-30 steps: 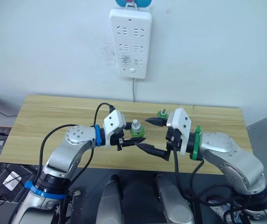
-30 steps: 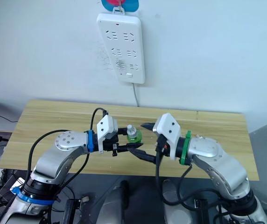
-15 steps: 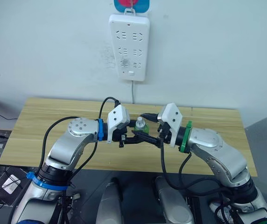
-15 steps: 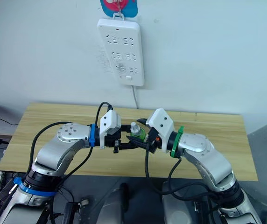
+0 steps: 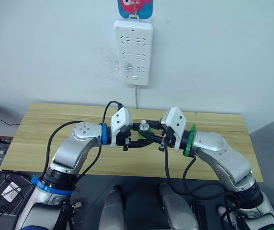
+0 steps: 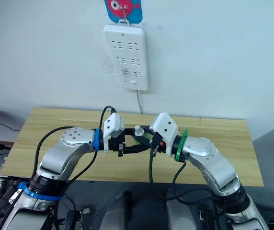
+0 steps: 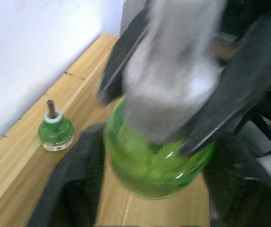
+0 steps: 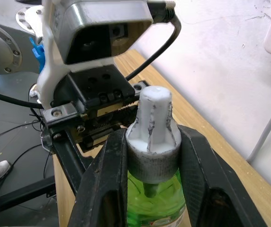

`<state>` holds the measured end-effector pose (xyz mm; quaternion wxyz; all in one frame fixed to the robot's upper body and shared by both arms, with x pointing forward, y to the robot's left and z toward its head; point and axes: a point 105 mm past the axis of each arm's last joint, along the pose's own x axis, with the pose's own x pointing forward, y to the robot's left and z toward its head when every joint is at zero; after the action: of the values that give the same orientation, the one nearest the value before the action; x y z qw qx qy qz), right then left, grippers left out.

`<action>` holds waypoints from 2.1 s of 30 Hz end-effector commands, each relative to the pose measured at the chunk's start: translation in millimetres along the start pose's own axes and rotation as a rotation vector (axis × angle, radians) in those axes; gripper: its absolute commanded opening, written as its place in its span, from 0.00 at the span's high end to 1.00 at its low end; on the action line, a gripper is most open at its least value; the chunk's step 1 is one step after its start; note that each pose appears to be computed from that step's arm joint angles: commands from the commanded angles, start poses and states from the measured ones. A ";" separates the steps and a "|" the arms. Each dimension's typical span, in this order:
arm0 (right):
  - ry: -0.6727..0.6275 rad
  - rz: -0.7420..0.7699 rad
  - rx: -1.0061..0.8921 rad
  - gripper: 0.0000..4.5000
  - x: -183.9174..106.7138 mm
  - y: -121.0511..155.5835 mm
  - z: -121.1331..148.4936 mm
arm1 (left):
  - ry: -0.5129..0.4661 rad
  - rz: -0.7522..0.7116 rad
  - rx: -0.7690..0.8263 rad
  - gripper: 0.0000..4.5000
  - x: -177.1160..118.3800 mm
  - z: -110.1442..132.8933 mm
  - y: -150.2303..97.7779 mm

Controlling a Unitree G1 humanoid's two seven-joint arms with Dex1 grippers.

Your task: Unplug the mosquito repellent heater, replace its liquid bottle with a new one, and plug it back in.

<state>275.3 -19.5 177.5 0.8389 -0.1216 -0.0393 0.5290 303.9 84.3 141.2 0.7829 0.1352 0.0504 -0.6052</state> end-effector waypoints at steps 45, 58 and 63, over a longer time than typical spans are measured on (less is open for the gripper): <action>0.060 0.479 -0.083 0.76 -28.2 -13.9 7.7 | -0.050 -0.212 0.118 0.48 -3.6 19.1 -20.3; -0.001 -0.074 -0.037 0.11 -47.6 -0.2 17.1 | -0.095 -0.066 0.099 0.48 7.4 13.1 -6.0; -0.008 -0.149 0.003 0.11 -32.2 3.9 11.7 | -0.114 -0.068 0.090 0.48 18.7 15.5 -10.3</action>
<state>258.9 -47.9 184.4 0.8738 -0.1109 -0.0345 0.4721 299.8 65.4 141.9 0.7607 0.1246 0.0015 -0.6370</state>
